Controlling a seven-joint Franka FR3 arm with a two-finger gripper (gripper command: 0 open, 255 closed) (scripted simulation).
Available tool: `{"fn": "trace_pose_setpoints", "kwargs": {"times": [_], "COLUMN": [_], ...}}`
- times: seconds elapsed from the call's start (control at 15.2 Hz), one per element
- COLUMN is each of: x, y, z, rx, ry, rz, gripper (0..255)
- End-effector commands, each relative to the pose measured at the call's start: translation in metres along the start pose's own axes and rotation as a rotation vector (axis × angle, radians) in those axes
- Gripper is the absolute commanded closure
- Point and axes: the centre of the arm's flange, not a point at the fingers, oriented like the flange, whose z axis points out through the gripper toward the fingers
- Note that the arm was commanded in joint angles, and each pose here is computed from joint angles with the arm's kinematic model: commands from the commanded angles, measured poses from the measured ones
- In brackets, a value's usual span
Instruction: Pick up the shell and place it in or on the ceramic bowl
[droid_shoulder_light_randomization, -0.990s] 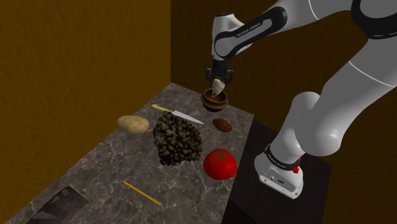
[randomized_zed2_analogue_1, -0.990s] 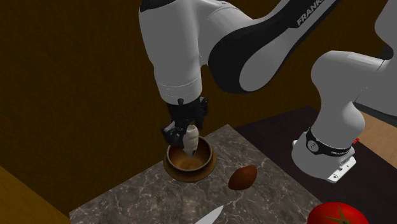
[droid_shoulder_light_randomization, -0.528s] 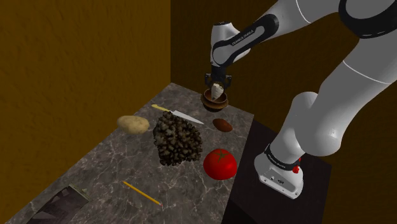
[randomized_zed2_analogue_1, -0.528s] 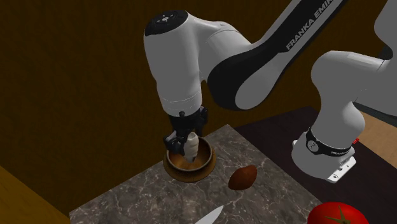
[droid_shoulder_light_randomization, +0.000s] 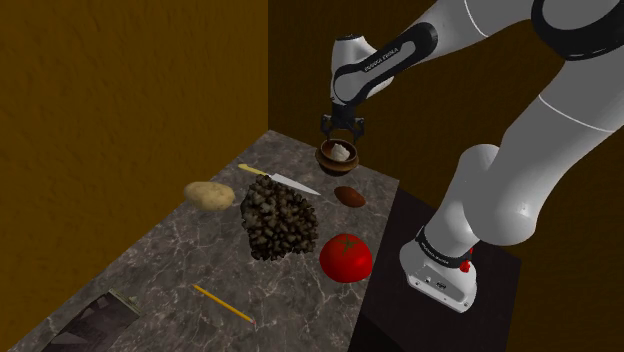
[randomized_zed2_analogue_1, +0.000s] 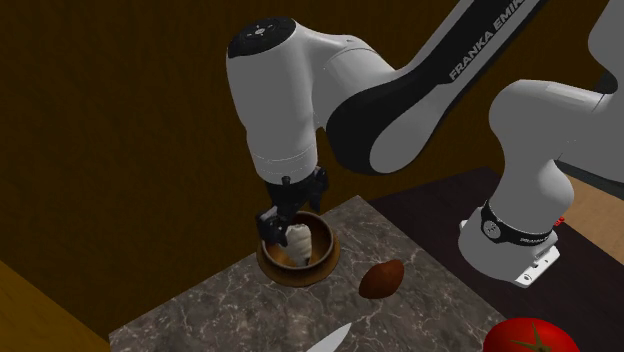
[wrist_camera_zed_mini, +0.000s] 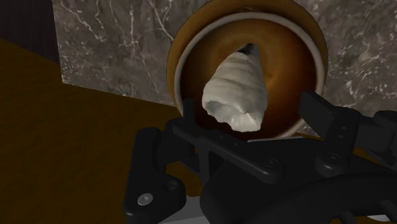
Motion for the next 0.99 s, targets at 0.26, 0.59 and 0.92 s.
{"fn": "trace_pose_setpoints", "kwargs": {"times": [0.26,0.59,0.92], "x": [0.0,0.0,0.0], "y": [0.0,0.0,0.0], "z": [-0.026,-0.05,-0.05], "rx": [0.0,0.0,0.0], "ry": [0.0,0.0,0.0], "rz": [0.0,0.0,0.0], "gripper": [0,0,0]}}
